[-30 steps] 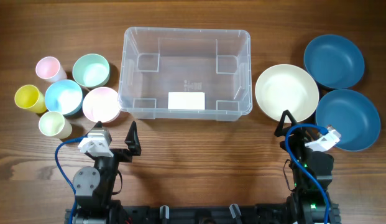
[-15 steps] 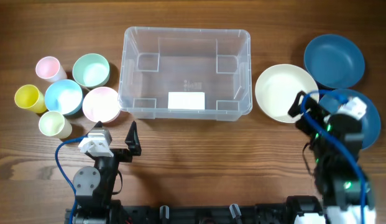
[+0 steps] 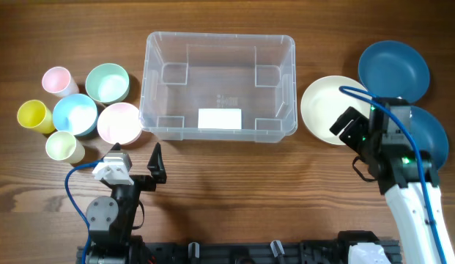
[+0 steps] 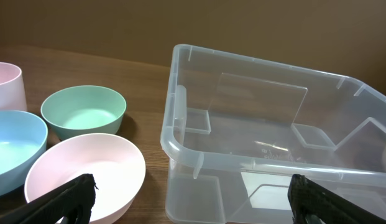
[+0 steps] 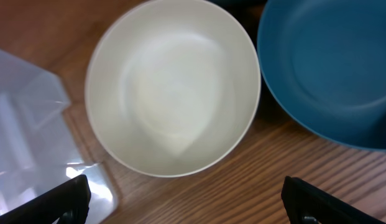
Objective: Pack container
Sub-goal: 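Move the right gripper to the cream plate's rim and grasp it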
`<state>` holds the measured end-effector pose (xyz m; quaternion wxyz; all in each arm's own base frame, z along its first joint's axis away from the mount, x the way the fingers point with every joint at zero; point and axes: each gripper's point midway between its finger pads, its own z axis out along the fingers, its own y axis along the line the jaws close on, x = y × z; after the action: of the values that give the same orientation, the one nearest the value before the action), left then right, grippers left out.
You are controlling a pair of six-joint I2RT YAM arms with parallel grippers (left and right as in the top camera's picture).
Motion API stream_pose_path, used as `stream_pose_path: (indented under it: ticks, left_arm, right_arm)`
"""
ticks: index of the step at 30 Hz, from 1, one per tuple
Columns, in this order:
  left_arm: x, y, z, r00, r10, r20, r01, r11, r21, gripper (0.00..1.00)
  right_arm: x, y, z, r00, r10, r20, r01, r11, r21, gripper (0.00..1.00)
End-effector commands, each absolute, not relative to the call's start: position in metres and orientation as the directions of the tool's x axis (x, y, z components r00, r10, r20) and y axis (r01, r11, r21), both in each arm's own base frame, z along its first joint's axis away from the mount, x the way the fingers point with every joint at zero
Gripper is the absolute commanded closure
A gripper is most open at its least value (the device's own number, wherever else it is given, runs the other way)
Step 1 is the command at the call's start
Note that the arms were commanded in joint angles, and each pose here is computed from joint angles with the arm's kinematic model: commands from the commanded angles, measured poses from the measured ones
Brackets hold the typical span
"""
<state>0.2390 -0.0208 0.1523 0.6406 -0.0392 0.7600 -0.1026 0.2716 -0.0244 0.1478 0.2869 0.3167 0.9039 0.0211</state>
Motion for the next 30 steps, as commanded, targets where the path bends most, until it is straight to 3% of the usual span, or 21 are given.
stream_pose_path:
  ticks: [1,7,12,23,25,28,30]
  left_arm:
    - [0.239,-0.021,0.152,-0.168,-0.168,-0.971,0.075,0.98,-0.183,0.0]
    - [0.239,-0.021,0.152,-0.168,-0.168,-0.971,0.076,0.98,-0.183,0.01]
    - [0.239,-0.021,0.152,-0.168,-0.168,-0.971,0.075,0.98,-0.183,0.0]
    - [0.239,-0.021,0.152,-0.168,-0.168,-0.971,0.075,0.98,-0.183,0.0]
    - [0.239,-0.021,0.152,-0.168,-0.168,-0.971,0.076,0.98,-0.183,0.0]
    - [0.239,-0.021,0.152,-0.168,-0.168,-0.971,0.075,0.98,-0.183,0.0]
    - [0.239,-0.021,0.152,-0.168,-0.168,-0.971,0.076,0.98,-0.183,0.0]
  right_arm:
    - [0.276,-0.031,0.126,-0.623,0.639,-0.451,0.644,0.746,0.169,0.0]
    - [0.29,-0.048,0.065,-0.627,0.705,-0.331,0.726,0.683,0.078,0.03]
    - [0.289,-0.06,0.035,-0.574,0.802,-0.166,0.788,0.596,0.152,0.04]
    - [0.297,-0.07,0.033,-0.615,0.768,-0.181,0.745,0.641,0.185,0.15]
    - [0.298,-0.07,0.033,-0.614,0.767,-0.186,0.745,0.641,0.185,0.25]
    - [0.299,-0.07,0.033,-0.613,0.767,-0.189,0.744,0.641,0.189,0.48]
    - [0.3,-0.07,0.033,-0.613,0.767,-0.189,0.742,0.642,0.193,0.54]
